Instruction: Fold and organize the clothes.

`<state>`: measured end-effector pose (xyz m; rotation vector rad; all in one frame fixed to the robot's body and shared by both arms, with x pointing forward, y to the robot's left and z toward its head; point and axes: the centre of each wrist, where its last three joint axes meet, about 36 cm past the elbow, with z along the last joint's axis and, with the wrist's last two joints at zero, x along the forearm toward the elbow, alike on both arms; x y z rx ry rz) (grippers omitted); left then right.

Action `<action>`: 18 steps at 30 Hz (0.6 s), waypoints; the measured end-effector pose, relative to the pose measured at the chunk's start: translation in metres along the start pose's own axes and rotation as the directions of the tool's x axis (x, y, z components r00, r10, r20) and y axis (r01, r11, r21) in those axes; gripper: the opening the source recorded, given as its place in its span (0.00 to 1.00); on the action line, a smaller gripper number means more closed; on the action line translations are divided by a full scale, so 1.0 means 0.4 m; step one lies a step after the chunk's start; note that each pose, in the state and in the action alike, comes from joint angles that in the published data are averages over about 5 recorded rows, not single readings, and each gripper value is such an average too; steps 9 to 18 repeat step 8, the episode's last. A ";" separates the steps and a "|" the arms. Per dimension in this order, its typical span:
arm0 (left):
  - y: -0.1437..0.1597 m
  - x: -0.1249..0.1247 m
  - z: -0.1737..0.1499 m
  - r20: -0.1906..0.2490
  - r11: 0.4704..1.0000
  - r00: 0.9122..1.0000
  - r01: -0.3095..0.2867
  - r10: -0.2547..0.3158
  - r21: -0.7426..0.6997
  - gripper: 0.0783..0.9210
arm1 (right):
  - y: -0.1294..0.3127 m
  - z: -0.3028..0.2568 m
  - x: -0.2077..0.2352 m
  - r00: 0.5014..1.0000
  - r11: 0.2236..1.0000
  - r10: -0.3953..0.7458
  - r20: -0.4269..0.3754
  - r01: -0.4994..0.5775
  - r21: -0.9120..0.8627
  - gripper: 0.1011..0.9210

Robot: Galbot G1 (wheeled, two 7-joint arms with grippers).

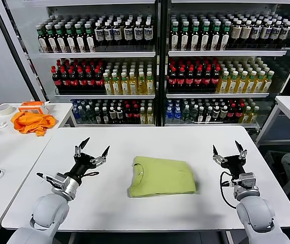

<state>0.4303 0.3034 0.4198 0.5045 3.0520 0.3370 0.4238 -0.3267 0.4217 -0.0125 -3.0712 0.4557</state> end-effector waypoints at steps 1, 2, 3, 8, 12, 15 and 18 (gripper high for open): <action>0.000 0.002 0.002 0.000 1.000 1.000 0.000 0.000 0.001 0.88 | 0.000 0.002 0.001 1.000 1.000 -0.002 0.001 0.002 0.003 0.88; 0.000 0.003 0.003 0.000 1.000 1.000 0.000 0.000 0.002 0.88 | 0.001 0.003 0.002 1.000 1.000 -0.005 0.001 0.005 0.005 0.88; -0.001 0.006 0.004 0.001 1.000 1.000 0.000 0.000 0.003 0.88 | 0.001 0.004 0.003 1.000 1.000 -0.007 0.001 0.007 0.006 0.88; -0.007 0.016 0.009 0.004 1.000 1.000 -0.003 0.003 0.001 0.88 | 0.006 0.003 0.004 1.000 1.000 -0.012 0.003 0.012 0.009 0.88; -0.007 0.016 0.009 0.004 1.000 1.000 -0.003 0.003 0.001 0.88 | 0.006 0.003 0.004 1.000 1.000 -0.012 0.003 0.012 0.009 0.88; -0.007 0.016 0.009 0.004 1.000 1.000 -0.003 0.003 0.001 0.88 | 0.006 0.003 0.004 1.000 1.000 -0.012 0.003 0.012 0.009 0.88; -0.007 0.016 0.009 0.004 1.000 1.000 -0.003 0.003 0.001 0.88 | 0.006 0.003 0.004 1.000 1.000 -0.012 0.003 0.012 0.009 0.88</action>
